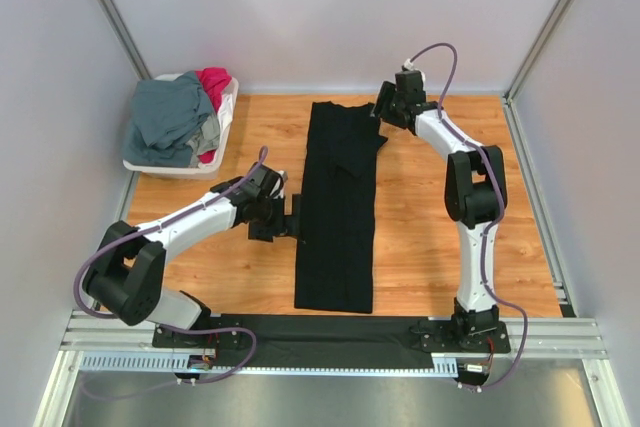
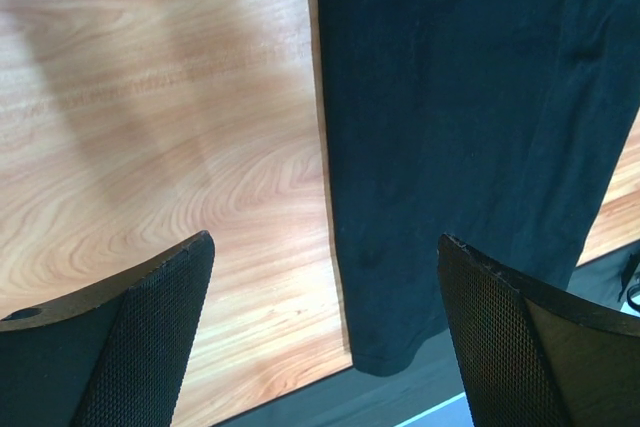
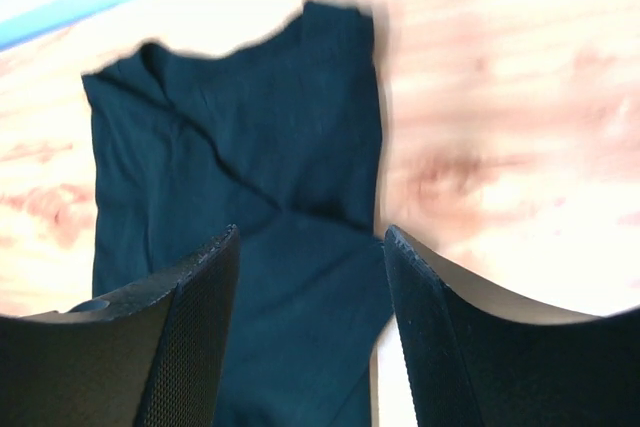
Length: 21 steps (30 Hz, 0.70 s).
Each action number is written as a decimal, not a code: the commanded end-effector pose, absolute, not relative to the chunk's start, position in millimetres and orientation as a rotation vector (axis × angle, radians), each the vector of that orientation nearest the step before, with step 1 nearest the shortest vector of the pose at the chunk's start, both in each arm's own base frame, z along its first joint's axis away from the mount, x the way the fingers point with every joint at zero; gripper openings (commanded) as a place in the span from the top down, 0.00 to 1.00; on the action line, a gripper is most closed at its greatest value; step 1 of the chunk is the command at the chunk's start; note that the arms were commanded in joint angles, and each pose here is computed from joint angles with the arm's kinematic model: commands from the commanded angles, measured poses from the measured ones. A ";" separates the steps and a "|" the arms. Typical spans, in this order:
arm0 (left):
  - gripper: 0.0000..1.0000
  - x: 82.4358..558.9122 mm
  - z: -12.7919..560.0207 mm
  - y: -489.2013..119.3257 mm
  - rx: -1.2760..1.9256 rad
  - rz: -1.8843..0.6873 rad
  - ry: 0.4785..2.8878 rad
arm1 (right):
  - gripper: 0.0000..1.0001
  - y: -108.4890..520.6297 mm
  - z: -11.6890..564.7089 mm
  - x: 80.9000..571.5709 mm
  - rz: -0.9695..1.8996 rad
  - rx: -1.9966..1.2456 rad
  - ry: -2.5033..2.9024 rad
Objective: Fold and stack the t-shirts
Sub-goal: Fold the tshirt
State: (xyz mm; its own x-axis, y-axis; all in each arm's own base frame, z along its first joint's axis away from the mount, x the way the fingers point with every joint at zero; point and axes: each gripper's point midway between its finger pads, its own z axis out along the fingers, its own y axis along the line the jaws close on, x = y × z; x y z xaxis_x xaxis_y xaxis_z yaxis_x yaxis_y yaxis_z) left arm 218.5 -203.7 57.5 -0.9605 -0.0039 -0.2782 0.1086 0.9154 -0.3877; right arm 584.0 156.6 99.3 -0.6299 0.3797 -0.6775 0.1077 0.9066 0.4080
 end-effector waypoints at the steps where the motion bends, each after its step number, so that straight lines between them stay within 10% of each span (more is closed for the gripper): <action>1: 0.02 230.6 67.3 -210.2 0.145 -0.601 2.769 | 0.38 151.5 97.8 589.2 0.248 0.276 2.263; 21: 0.02 231.2 58.5 -197.0 0.119 -0.567 2.803 | 0.60 153.7 43.4 563.0 0.051 0.181 2.441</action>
State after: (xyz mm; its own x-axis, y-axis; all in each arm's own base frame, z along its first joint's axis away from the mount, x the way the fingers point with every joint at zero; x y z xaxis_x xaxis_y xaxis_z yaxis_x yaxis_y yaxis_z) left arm 227.3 -195.4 54.0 -0.9632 0.0128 -0.2684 0.1131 0.9253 -0.3619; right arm 551.6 156.2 31.9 -0.7809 0.1574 -0.6045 0.1210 0.9875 0.1009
